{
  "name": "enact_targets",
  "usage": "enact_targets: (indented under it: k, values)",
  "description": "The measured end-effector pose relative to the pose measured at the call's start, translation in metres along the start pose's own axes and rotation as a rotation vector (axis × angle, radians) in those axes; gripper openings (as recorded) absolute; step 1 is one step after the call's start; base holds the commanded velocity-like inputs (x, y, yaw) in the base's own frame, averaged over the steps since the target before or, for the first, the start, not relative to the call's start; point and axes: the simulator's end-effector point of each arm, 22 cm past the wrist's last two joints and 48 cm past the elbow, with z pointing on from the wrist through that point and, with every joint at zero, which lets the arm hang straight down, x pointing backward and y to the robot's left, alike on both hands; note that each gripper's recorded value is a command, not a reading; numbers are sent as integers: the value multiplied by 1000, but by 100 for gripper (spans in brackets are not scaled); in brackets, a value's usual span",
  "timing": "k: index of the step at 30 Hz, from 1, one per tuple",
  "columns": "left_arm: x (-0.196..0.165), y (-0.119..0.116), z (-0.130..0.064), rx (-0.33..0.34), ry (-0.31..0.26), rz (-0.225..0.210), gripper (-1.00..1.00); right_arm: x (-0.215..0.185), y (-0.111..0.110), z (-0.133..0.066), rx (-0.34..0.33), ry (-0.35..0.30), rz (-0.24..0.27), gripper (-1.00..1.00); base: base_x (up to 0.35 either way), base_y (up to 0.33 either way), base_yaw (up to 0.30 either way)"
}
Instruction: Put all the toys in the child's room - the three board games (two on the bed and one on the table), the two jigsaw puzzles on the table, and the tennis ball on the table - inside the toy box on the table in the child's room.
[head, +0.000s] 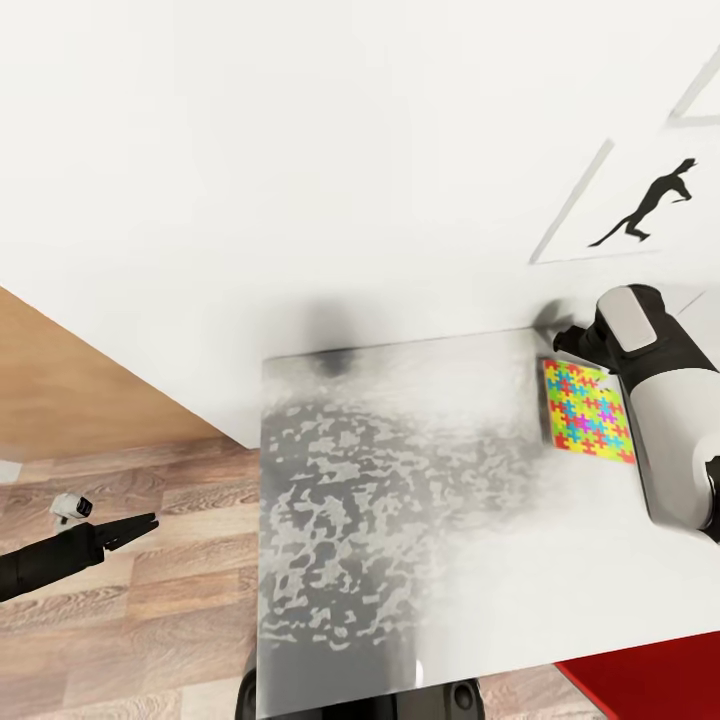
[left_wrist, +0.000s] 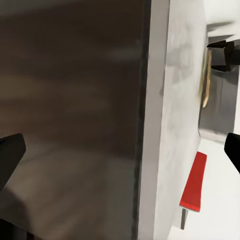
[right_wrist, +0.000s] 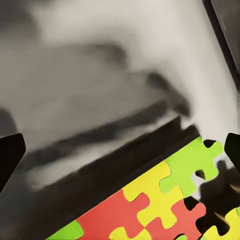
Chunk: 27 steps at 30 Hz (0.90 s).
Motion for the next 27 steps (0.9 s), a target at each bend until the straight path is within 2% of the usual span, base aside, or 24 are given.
enact_targets:
  k: [18,27]
  values:
    - [0,1,0,-1,1,-2,100,0,-1,1,8,-2,-7,100,-3,0,0]
    - [0,1,0,-1,1,-2,100,1,1,1,-4,2,4,100,-109,0,0]
